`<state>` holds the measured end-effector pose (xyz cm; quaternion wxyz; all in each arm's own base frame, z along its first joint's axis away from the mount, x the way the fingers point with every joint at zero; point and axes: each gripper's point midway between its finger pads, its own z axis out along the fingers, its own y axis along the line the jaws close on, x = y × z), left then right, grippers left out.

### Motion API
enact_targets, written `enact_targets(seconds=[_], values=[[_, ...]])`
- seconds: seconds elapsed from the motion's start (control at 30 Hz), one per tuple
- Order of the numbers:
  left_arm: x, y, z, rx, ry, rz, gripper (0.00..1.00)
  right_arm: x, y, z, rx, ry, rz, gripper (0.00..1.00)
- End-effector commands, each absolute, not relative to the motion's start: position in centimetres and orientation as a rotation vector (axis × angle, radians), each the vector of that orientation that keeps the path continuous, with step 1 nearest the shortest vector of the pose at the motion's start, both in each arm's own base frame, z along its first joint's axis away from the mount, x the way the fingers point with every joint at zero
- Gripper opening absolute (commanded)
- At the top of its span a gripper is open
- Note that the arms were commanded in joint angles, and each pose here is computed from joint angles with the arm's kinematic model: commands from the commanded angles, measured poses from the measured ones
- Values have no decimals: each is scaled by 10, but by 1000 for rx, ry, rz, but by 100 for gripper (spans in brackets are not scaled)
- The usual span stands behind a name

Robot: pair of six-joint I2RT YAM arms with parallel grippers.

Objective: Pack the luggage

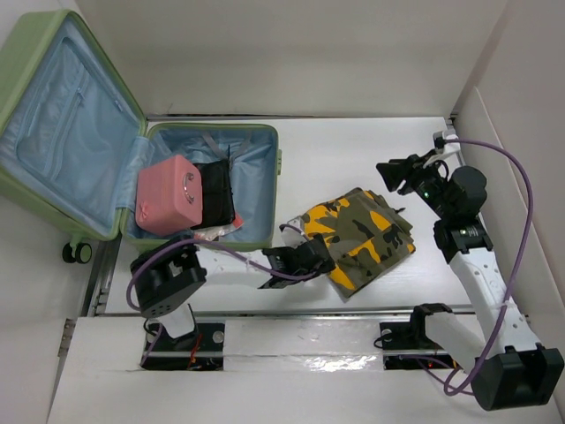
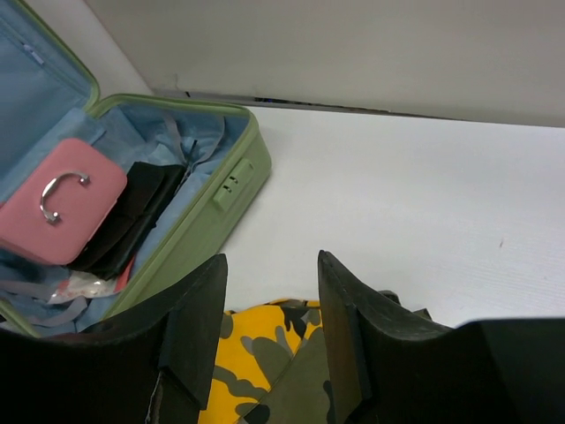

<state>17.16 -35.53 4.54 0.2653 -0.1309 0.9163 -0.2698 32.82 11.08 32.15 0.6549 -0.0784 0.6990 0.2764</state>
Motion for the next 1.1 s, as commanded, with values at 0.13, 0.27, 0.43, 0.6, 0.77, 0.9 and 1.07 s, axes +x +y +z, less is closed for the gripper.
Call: enact_targets(seconds=[0.13, 0.27, 0.43, 0.6, 0.77, 0.9, 1.07], values=[[203, -363, 30, -553, 2432, -542, 74, 316, 120, 331, -236, 1527, 644, 52], [216, -358, 6, -588, 2463, -465, 69, 314, 118, 332, -222, 1519, 640, 52], [221, -359, -4, -587, 2449, -432, 51, 312, 116, 334, -208, 1513, 635, 52], [250, -361, 12, -483, 2339, -459, 34, 309, 119, 335, -218, 1510, 655, 52], [274, -372, 25, -337, 2294, -540, 0, 304, 124, 337, -240, 1494, 686, 52], [286, -381, 42, -195, 2248, -549, 0, 304, 124, 338, -236, 1488, 686, 51], [302, -401, 105, 18, 2152, -575, 0, 303, 119, 340, -216, 1475, 665, 51]])
